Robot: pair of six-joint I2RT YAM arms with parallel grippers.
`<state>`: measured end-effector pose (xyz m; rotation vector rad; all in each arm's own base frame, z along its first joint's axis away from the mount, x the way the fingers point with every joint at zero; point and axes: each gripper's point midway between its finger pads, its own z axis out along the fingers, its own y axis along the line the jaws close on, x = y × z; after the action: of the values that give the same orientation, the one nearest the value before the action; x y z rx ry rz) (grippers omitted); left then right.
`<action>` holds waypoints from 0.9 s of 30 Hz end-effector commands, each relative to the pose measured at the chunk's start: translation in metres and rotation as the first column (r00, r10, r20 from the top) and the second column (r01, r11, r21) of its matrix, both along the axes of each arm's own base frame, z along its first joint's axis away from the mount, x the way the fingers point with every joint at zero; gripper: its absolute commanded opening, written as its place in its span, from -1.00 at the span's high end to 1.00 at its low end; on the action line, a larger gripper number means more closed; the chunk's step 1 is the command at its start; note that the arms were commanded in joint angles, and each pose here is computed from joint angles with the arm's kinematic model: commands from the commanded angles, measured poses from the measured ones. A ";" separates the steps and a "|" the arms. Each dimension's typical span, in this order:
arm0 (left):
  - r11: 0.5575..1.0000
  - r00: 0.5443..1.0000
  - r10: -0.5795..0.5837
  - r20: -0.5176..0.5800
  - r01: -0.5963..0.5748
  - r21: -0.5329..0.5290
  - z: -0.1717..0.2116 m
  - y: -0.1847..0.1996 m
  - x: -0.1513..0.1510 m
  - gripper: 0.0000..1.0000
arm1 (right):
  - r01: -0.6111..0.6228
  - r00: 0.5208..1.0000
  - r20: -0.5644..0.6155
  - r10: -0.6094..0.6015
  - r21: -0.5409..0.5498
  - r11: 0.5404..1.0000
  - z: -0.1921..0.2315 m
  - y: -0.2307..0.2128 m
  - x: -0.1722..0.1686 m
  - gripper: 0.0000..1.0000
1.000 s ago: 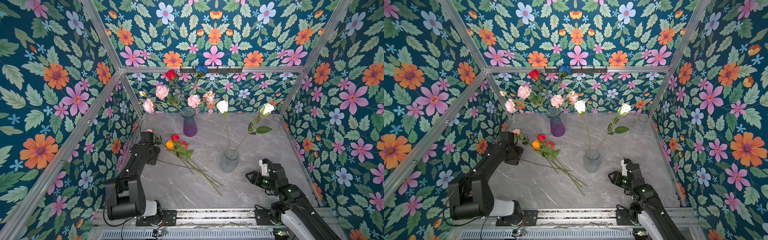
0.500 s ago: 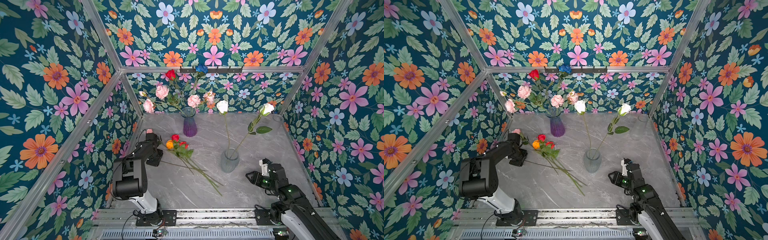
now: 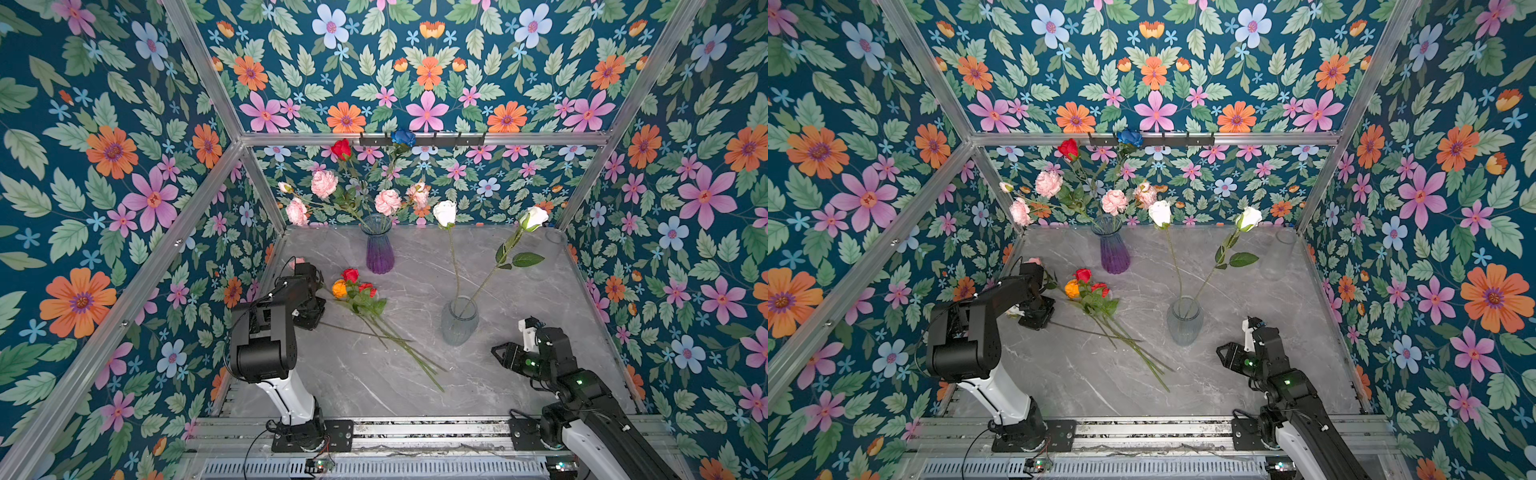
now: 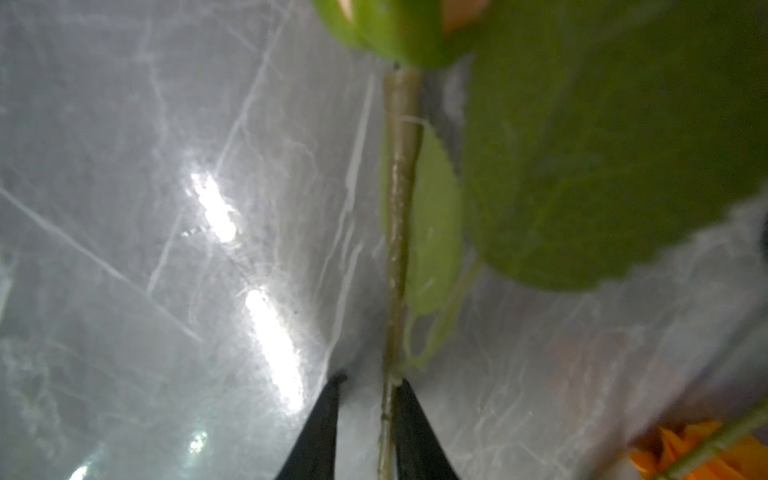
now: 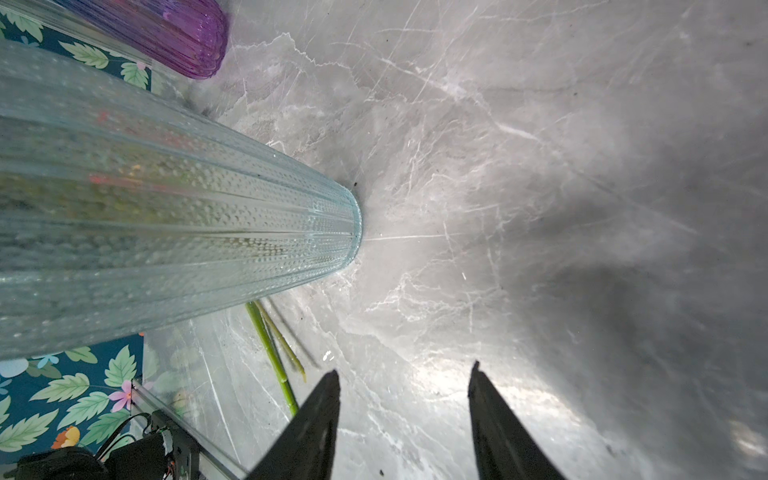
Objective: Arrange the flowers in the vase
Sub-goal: 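Lift the peach rose off the table with the left gripper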
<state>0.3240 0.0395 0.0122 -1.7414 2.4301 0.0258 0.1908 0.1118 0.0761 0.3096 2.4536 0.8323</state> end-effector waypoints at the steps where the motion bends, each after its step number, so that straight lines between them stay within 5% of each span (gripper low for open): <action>1: 1.000 1.000 -0.013 0.007 0.013 -0.008 -0.011 -0.001 0.004 0.60 | 0.007 1.000 0.005 -0.007 -0.002 1.000 0.001 -0.001 0.001 -0.03; 4: 0.999 1.000 -0.004 0.018 0.005 -0.032 -0.012 -0.003 0.004 0.99 | 0.008 1.000 0.003 -0.008 -0.002 1.000 0.000 -0.001 0.001 -0.03; 14: 0.994 0.985 0.047 0.168 -0.029 -0.108 0.023 -0.011 0.005 1.00 | 0.011 1.000 -0.003 -0.011 -0.006 1.000 -0.001 -0.001 0.002 -0.03; 20: 0.985 0.917 0.108 0.385 -0.045 -0.169 0.073 -0.018 0.010 1.00 | 0.011 1.000 -0.004 -0.011 -0.004 1.000 -0.001 -0.001 0.002 -0.03; 27: 0.994 0.781 0.105 0.616 -0.097 -0.047 0.169 0.005 0.001 1.00 | 0.007 1.000 -0.007 -0.007 -0.004 1.000 -0.002 -0.001 0.001 -0.03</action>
<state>0.3293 0.0313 0.1563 -1.5723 1.9566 -0.5198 0.1907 0.1110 0.0734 0.3210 2.4657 0.8245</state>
